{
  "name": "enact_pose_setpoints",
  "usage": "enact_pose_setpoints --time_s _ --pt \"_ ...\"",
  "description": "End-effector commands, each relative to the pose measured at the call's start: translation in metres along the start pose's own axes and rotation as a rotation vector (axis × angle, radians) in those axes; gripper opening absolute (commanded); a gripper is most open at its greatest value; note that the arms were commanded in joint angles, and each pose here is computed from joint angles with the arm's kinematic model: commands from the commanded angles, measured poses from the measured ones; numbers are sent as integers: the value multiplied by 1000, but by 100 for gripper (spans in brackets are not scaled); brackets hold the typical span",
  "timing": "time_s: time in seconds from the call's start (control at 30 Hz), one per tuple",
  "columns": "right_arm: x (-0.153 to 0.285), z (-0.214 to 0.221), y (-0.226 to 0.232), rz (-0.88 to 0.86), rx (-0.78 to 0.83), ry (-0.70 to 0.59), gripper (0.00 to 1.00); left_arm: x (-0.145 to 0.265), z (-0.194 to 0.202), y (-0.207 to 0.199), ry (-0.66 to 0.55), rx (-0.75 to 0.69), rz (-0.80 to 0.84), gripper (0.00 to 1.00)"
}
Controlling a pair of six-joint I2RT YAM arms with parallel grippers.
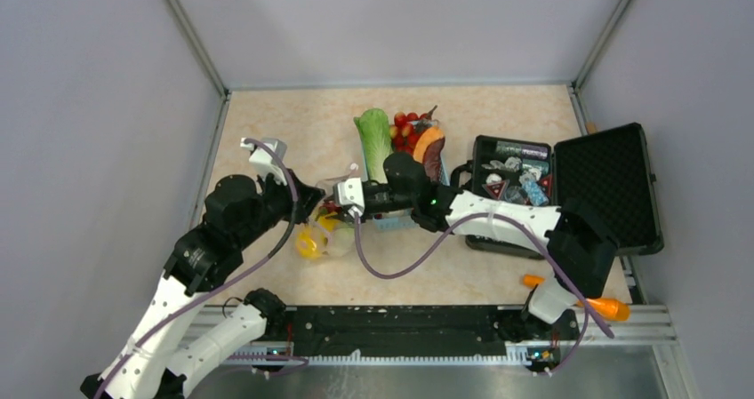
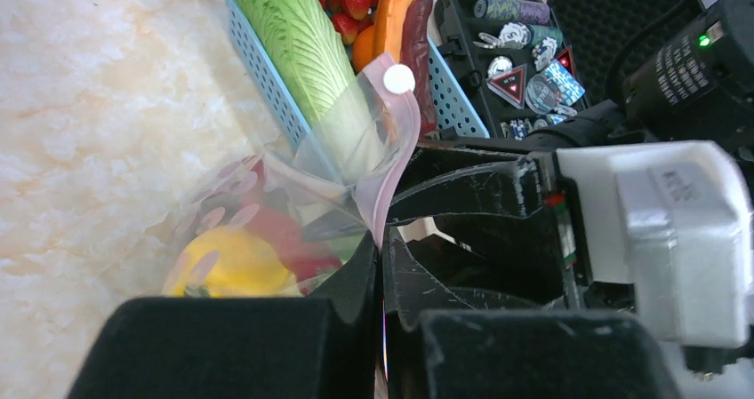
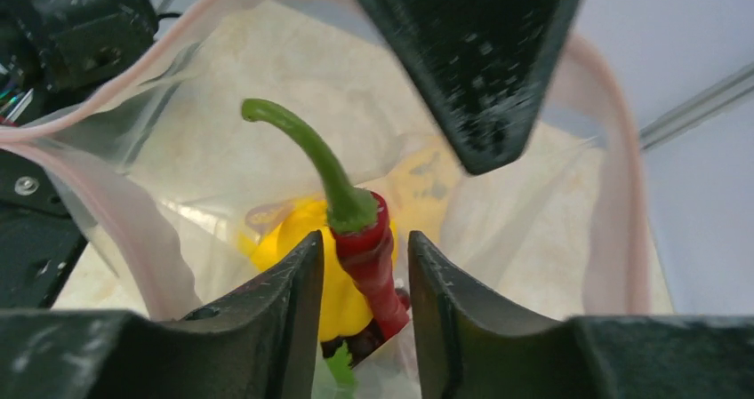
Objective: Place the food in the zip-top bag and seal the zipper
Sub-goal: Place the fake vegetable in the zipper food storage bag, then pick up the fake food from the bin.
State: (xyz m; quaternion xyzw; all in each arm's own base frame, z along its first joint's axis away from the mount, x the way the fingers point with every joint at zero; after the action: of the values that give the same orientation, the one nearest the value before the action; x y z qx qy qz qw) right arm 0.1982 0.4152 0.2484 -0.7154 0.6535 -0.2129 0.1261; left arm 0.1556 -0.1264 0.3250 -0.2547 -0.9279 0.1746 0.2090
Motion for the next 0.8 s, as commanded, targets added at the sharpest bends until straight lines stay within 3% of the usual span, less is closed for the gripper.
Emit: enact_pose_setpoints --time_s 0.0,0.1,0.3,0.43,0.57,0.63,0.67,0.77 --pt "18 -9 12 -17 -10 54 45 9 -25 -11 -99 -14 38 0" --pt "35 -41 12 -4 -22 -21 56 8 -24 -8 -101 -19 18 0" --pt "74 -99 11 89 28 -200 62 0 -21 1 -91 -23 -38 0" --pt "98 -101 -3 305 -28 -180 62 -3 -20 1 -89 -17 -36 0" --pt "128 -68 -34 694 -260 -95 63 -4 -20 3 -95 -17 -43 0" --pt "143 -41 -46 858 -456 -56 63 -7 -17 2 -80 -17 -37 0" --pt "148 -26 -49 930 -606 -55 63 -9 -15 2 -67 -14 -30 0" --pt "157 22 -49 1043 -854 4 63 -12 -11 2 -61 -3 -26 0"
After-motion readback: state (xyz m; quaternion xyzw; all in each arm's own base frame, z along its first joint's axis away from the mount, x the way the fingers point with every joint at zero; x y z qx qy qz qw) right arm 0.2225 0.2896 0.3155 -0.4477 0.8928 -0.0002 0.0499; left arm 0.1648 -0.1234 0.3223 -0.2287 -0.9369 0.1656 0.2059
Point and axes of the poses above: each gripper's point midway between its finger pads, its own x axis back along the fingers, its own y axis along the line the jaws close on, z = x × y, the point moved 5 cm from there along x, back along the fingers, and after that the axes turned 1 degree about x, right-handed, at the moved point
